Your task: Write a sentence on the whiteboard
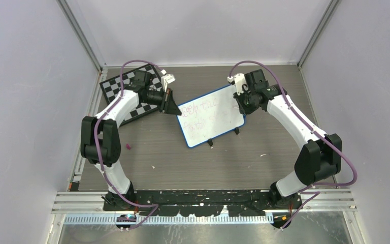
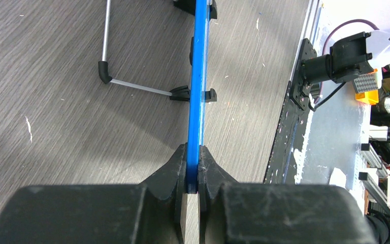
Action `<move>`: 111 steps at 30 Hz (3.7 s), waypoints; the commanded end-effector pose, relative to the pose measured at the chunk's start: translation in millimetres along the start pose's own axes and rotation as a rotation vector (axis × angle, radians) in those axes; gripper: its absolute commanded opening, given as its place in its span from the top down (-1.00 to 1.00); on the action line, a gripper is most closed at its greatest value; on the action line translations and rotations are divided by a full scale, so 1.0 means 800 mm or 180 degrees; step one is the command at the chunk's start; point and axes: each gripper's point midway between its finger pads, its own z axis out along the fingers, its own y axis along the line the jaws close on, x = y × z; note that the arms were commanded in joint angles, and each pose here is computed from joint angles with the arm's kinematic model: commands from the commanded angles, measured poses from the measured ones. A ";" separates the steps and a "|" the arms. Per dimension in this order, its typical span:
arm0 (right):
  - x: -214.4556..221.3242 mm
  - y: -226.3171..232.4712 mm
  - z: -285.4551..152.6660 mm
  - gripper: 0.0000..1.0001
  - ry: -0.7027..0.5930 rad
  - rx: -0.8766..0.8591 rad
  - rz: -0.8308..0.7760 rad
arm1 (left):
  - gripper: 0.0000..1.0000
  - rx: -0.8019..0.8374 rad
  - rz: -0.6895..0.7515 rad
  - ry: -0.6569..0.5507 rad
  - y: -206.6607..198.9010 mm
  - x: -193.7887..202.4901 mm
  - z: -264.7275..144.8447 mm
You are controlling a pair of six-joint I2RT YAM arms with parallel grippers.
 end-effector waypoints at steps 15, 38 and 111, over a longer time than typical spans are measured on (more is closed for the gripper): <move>0.011 -0.007 0.010 0.99 -0.0047 0.0123 -0.0037 | 1.00 -0.0139 0.0115 0.0071 0.014 0.002 0.007; -0.010 0.032 0.003 0.99 -0.0132 -0.0191 -0.0073 | 1.00 -0.0138 0.0118 0.0067 0.014 0.003 0.007; 0.013 0.105 -0.101 0.99 -0.0499 -0.1427 0.0416 | -0.64 -0.1320 -0.0321 -0.0128 0.016 0.049 -0.252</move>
